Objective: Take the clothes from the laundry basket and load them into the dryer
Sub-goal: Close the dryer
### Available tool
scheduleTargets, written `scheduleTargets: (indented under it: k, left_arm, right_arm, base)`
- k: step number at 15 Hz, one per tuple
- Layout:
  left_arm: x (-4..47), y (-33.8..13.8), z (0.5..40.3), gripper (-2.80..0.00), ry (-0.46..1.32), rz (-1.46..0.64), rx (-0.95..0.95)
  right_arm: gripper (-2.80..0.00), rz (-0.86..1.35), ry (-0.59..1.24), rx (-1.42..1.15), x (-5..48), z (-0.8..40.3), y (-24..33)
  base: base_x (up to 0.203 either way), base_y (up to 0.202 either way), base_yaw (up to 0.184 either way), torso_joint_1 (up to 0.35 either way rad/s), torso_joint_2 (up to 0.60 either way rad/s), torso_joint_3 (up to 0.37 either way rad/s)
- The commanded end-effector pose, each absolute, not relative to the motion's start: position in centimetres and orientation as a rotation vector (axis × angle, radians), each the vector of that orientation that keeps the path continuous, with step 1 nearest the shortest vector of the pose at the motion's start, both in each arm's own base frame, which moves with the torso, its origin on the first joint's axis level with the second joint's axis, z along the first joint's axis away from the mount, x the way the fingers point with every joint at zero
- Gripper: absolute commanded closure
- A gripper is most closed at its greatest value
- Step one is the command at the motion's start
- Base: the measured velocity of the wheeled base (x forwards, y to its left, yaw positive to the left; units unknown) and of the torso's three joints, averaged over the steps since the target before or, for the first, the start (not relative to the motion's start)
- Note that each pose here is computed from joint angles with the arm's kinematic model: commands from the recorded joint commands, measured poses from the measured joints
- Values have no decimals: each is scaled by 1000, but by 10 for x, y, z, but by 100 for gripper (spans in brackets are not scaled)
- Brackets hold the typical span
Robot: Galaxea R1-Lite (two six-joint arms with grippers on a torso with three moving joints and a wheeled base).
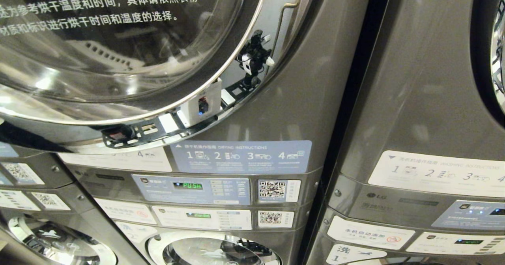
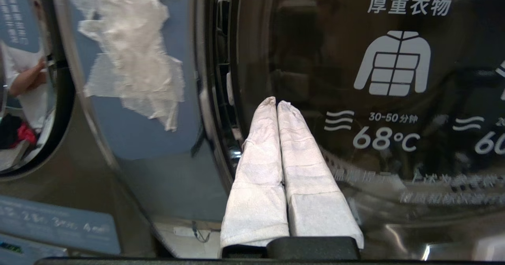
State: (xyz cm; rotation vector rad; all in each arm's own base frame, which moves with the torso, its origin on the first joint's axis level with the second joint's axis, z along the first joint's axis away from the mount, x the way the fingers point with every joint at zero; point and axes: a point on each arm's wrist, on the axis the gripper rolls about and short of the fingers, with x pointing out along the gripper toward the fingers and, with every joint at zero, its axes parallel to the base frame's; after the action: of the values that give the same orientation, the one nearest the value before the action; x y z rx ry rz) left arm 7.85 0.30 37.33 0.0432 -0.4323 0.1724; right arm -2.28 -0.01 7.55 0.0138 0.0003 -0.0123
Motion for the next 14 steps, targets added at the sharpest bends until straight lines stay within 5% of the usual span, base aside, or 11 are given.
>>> scheduleTargets:
  k: [1,6,14]
  left_arm:
    - [123,3,367,0,-382,172,45]
    - [184,8,371,0,-487,200,46]
    - [88,15,404,0,-672,390,46]
  right_arm:
    - [0,-12,-2,14,-23,76,0]
    - [0,-12,-2,14,-23,76,0]
    - [0,-12,-1,6,-23,76,0]
  base:
    - [0,0,0,0,0,0]
    - [0,0,0,0,0,0]
    - [0,0,0,0,0,0]
